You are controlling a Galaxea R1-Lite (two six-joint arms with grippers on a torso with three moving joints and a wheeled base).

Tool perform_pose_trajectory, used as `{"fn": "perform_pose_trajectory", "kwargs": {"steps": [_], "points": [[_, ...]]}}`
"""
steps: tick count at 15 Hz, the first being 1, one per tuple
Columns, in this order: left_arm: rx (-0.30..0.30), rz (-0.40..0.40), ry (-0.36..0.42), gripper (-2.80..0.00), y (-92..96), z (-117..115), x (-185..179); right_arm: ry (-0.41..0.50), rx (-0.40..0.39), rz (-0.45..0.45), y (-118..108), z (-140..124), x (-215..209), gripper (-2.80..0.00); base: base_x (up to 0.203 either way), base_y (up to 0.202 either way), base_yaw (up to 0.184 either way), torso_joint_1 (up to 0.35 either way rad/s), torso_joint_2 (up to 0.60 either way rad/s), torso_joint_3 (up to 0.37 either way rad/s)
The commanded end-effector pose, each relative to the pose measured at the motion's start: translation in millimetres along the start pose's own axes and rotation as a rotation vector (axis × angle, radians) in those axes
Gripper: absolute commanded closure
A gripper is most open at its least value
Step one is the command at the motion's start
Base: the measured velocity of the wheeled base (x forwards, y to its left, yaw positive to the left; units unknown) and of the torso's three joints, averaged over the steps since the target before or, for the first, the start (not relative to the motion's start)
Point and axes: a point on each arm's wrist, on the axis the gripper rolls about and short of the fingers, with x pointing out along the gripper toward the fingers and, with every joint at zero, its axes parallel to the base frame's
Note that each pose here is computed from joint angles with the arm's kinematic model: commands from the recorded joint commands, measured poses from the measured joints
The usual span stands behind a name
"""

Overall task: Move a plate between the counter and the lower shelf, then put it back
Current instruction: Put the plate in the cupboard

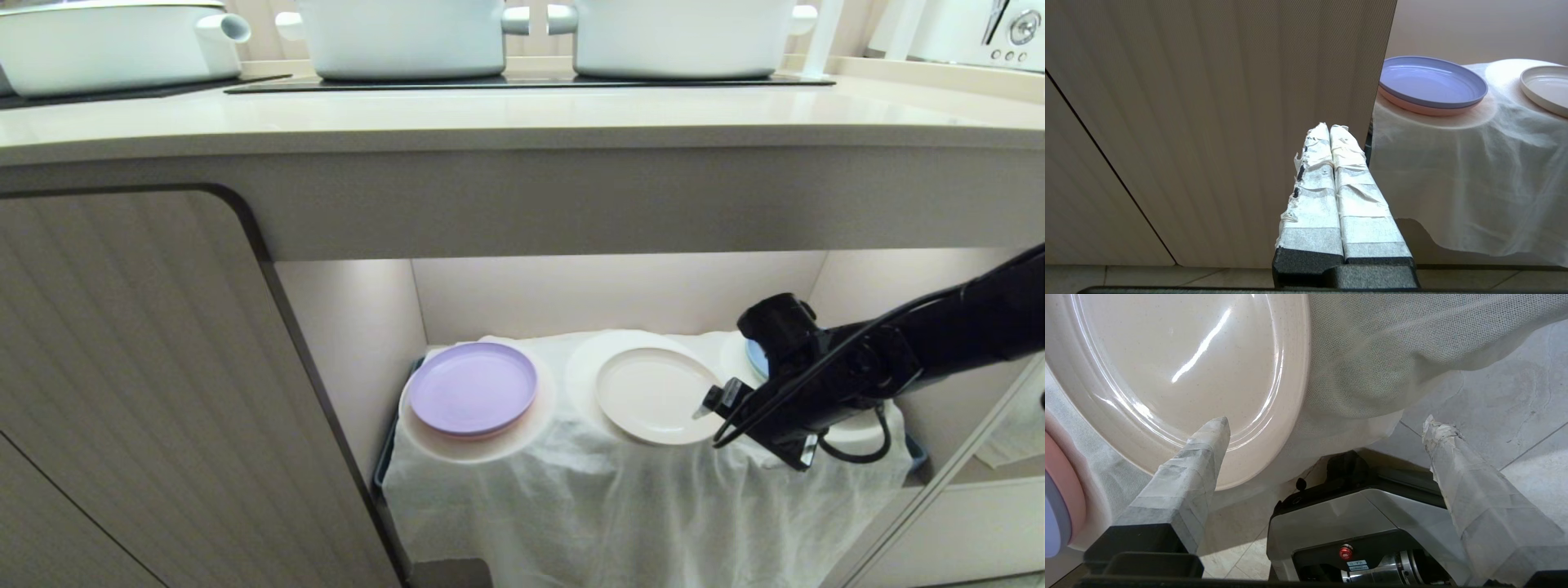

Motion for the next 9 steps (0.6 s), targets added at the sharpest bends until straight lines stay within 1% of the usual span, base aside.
{"fn": "perform_pose_trajectory", "kwargs": {"steps": [1,9], "points": [[-0.001,0.0,0.0,0.0,0.0,0.0,0.1,0.001,0.005,-0.001,-0.3,-0.4,-0.4,-2.8,0.0,0.0,0.0,0.0,0.0,0.0],[-0.001,0.0,0.0,0.0,0.0,0.0,0.1,-0.018,0.006,0.023,1.5,0.8,-9.7,-2.8,0.0,0.0,0.0,0.0,0.0,0.0]]}}
